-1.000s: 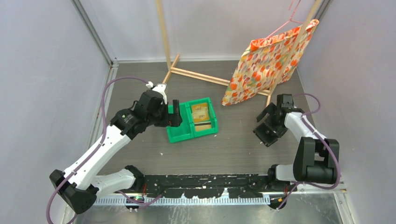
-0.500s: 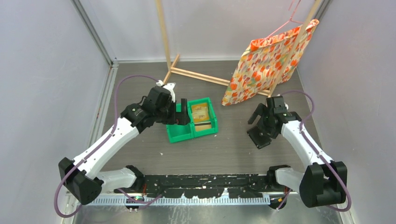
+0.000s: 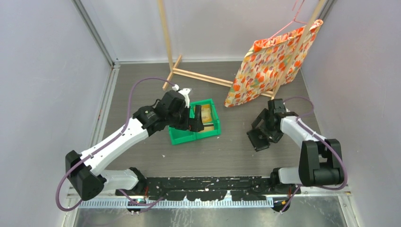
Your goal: Take the credit cards out of the card holder
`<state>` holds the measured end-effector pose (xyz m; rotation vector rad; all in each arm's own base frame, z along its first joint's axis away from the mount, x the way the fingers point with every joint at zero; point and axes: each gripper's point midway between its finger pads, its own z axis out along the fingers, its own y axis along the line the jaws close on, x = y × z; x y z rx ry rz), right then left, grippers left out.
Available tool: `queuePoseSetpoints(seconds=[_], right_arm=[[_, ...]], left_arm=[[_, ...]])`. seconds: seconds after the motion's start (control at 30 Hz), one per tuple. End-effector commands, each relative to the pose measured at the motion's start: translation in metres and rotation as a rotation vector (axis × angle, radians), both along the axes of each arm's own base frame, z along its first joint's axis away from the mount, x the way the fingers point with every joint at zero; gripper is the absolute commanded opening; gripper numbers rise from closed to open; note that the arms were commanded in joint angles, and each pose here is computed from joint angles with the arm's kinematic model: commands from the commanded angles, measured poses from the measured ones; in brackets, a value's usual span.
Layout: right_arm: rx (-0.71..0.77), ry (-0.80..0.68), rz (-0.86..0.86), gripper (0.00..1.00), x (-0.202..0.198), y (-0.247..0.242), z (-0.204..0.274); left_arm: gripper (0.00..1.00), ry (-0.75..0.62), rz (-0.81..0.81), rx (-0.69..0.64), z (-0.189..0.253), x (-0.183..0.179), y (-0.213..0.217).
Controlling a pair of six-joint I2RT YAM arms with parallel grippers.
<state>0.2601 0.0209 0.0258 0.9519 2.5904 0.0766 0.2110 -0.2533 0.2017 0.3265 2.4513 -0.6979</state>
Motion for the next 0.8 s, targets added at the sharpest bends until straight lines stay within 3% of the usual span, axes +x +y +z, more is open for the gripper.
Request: queuePoseSetpoints(seconds=[0.0,0.17,0.3,0.37,0.47,0.77], right_arm=[[0.206,-0.034,0.038,1.0,-0.02,0.057,0.014],[0.274,-0.065,0.126,1.0,-0.043,0.105,0.031],[0.029,-0.071,0.151,0.97,-0.047,0.067,0.036],[-0.056,-0.08,0.196,0.85,-0.045,0.054,0.036],[0.016,-0.024,0.288,0.73,-0.051,0.072,0.025],[0.214,0.027,0.296,0.61,-0.073,0.103,-0.007]], left_arm=[[0.98,-0.043,0.001,-0.059,0.02,0.014,-0.017],[0.98,-0.019,-0.025,-0.098,0.015,0.019,-0.044],[0.98,0.012,-0.031,-0.112,0.005,0.021,-0.054],[0.97,0.027,-0.034,-0.109,0.0,0.02,-0.055],[0.97,0.037,-0.036,-0.123,-0.001,0.019,-0.058],[0.98,0.055,-0.009,-0.137,-0.008,0.016,-0.056]])
